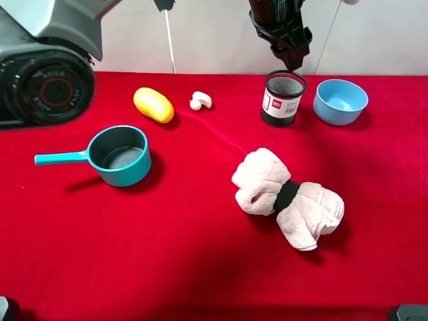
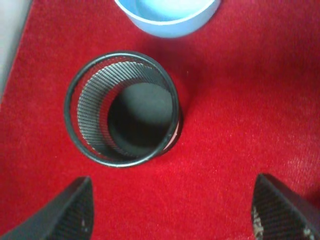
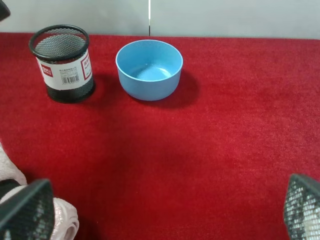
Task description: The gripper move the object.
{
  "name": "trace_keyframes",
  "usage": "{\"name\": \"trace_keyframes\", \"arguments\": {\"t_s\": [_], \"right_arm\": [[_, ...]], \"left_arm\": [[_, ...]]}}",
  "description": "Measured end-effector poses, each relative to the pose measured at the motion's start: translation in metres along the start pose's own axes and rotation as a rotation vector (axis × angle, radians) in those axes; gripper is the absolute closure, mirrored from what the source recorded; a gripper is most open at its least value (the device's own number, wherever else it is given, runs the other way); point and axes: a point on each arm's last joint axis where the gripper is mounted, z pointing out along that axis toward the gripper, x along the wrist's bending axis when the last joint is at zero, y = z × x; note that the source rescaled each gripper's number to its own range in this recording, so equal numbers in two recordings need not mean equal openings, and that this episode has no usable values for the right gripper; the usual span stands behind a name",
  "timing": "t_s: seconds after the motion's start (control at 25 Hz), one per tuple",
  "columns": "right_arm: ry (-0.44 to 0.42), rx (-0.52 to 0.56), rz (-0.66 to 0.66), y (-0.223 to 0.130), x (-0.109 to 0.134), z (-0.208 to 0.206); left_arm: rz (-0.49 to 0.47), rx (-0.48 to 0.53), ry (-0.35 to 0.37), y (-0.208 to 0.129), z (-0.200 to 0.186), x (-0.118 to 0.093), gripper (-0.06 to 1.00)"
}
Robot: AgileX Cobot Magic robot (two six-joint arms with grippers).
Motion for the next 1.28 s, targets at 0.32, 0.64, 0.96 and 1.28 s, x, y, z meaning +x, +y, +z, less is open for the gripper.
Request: {"name": "trace_keyframes", "arguments": {"t_s": [0.32,0.64,0.96,1.28], "right_arm": [[0.000,0.000,0.000,0.000,0.000,0.000],[0.001,0.001,0.000,0.000,0.000,0.000],[0.000,0.001,0.000,0.000,0.000,0.000],[0.000,0.001,0.000,0.000,0.000,0.000]], "left_arm": [[-0.032,-0.043,0.052,0.011,-0.034,-0.006,0.31],[-0.086,-0.072,0.058,0.017,-0.062,-0.016,0.31],[-0.119,-0.011,0.038,0.002,-0.086,-0.025,0.31],[-0.121,0.064,0.026,-0.026,-0.118,-0.040,0.31]]}}
